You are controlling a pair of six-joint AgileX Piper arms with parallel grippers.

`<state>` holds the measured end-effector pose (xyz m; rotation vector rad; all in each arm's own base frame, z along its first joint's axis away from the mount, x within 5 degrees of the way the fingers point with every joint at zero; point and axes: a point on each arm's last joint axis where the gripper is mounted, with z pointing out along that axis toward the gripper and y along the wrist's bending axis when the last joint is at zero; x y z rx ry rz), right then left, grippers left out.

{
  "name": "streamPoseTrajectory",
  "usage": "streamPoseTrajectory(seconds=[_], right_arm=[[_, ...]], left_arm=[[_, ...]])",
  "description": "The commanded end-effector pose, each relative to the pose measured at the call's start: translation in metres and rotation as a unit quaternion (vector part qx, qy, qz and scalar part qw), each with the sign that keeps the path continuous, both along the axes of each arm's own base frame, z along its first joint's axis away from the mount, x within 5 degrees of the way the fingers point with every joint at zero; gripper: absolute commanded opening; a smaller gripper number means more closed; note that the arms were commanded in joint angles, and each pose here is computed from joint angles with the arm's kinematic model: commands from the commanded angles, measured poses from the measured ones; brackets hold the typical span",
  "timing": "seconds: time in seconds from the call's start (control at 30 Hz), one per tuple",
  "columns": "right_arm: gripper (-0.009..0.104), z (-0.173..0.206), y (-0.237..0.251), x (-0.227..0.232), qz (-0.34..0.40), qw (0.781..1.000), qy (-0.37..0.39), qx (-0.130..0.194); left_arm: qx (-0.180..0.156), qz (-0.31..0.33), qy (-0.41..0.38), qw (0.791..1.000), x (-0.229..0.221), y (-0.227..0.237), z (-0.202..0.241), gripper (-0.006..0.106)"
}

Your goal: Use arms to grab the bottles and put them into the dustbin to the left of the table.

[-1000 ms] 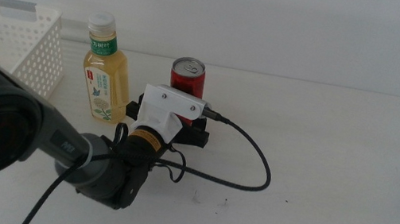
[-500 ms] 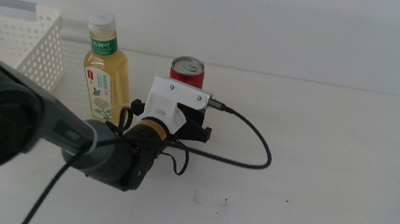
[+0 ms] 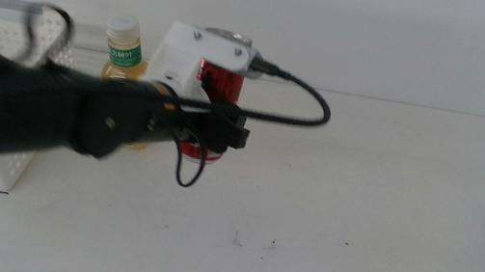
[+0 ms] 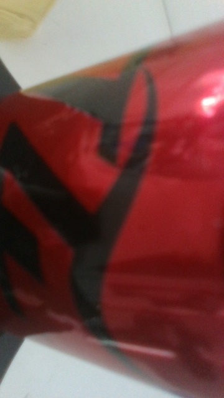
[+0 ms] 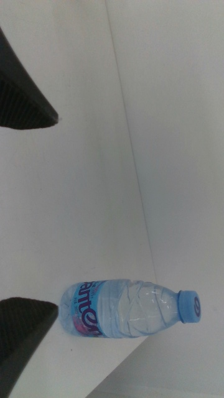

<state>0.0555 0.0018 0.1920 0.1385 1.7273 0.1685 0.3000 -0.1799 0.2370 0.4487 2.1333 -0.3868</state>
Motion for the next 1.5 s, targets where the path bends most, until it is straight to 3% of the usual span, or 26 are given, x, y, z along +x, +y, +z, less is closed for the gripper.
streamPoseTrajectory(seconds=[0.0,0.27,0.47,0.67,0.83,0.93,1.27,1.37,1.47], right_arm=[[0.086,0.000,-0.001,0.000,-0.004,1.000,-0.005,-0.003],[0.086,0.000,-0.001,0.000,-0.004,1.000,-0.005,-0.003],[0.086,0.000,-0.001,0.000,-0.004,1.000,-0.005,-0.003],[0.086,0.000,-0.001,0.000,-0.004,1.000,-0.005,-0.003],[0.086,0.000,-0.001,0.000,-0.004,1.000,-0.005,-0.003],[0.086,0.000,-0.001,0.000,-0.004,1.000,-0.005,-0.003],[0.086,0.000,-0.001,0.000,-0.004,1.000,-0.005,-0.003],[0.086,0.000,-0.001,0.000,-0.004,1.000,-0.005,-0.003],[0.086,0.000,-0.001,0.000,-0.004,1.000,-0.005,-0.003]], left_arm=[[-0.002,-0.007,0.006,1.000,-0.012,0.009,0.032,-0.002],[0.073,0.019,0.096,0.993,-0.017,0.064,0.098,-0.002],[0.083,0.128,0.167,0.974,0.011,0.158,0.138,-0.002],[0.067,0.166,0.192,0.965,0.046,0.232,0.150,-0.002],[0.075,0.177,0.210,0.959,0.076,0.263,0.130,-0.002],[0.098,0.175,0.232,0.952,0.089,0.273,0.108,-0.002],[0.123,0.158,0.298,0.933,0.125,0.288,0.029,-0.002],[0.127,0.159,0.305,0.930,0.131,0.290,0.013,0.003],[0.132,0.161,0.311,0.927,0.134,0.292,0.005,0.015]])
